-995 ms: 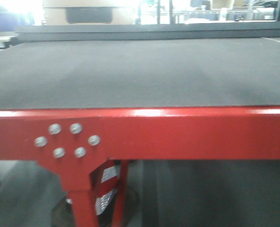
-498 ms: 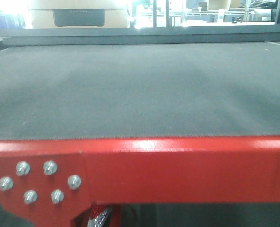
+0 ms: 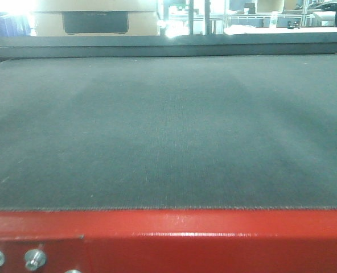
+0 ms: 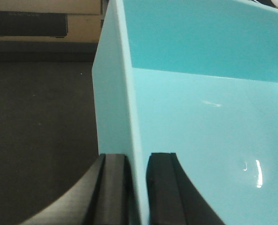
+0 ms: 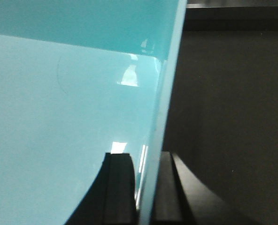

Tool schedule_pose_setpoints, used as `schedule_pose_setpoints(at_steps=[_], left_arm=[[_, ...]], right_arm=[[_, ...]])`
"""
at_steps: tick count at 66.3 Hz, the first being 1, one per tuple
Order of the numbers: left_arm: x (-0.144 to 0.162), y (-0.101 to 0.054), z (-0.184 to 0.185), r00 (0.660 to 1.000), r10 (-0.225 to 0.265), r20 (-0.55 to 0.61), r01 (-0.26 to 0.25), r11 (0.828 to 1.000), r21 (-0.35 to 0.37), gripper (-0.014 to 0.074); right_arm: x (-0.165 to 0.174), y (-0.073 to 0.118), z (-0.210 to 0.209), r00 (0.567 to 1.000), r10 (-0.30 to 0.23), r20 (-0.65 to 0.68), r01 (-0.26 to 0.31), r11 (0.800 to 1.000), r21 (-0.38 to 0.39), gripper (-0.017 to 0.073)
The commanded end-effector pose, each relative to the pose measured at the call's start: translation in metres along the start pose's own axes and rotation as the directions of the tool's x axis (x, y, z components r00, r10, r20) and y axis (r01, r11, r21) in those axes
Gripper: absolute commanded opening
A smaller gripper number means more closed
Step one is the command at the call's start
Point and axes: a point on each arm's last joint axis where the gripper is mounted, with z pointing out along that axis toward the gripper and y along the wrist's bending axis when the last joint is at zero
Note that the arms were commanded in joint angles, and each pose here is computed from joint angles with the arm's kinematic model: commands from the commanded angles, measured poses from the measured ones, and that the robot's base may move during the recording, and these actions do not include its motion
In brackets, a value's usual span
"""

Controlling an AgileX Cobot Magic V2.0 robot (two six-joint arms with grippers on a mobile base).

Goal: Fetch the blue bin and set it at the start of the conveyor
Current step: 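Position the held teal bin above the near end of the conveyor belt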

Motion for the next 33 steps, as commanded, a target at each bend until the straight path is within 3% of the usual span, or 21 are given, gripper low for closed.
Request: schedule_pose_setpoints(at_steps=[1,33], left_arm=[[-0.0132,-0.0034,-0.0126,0.995,-0.045,0.089,0.042,0.998,0.039,-0.0111],[-0.0132,-0.0034,-0.0126,0.995,-0.045,0.089,0.042,0.998,0.039,-0.0111]], right_arm=[[-0.0065,-0.0038,-0.0018,0.997,-0.051,0.05,0.05,0.998,0.025,-0.0151],[-0.0065,-0.0038,-0.0018,0.997,-0.051,0.05,0.05,0.998,0.025,-0.0151]])
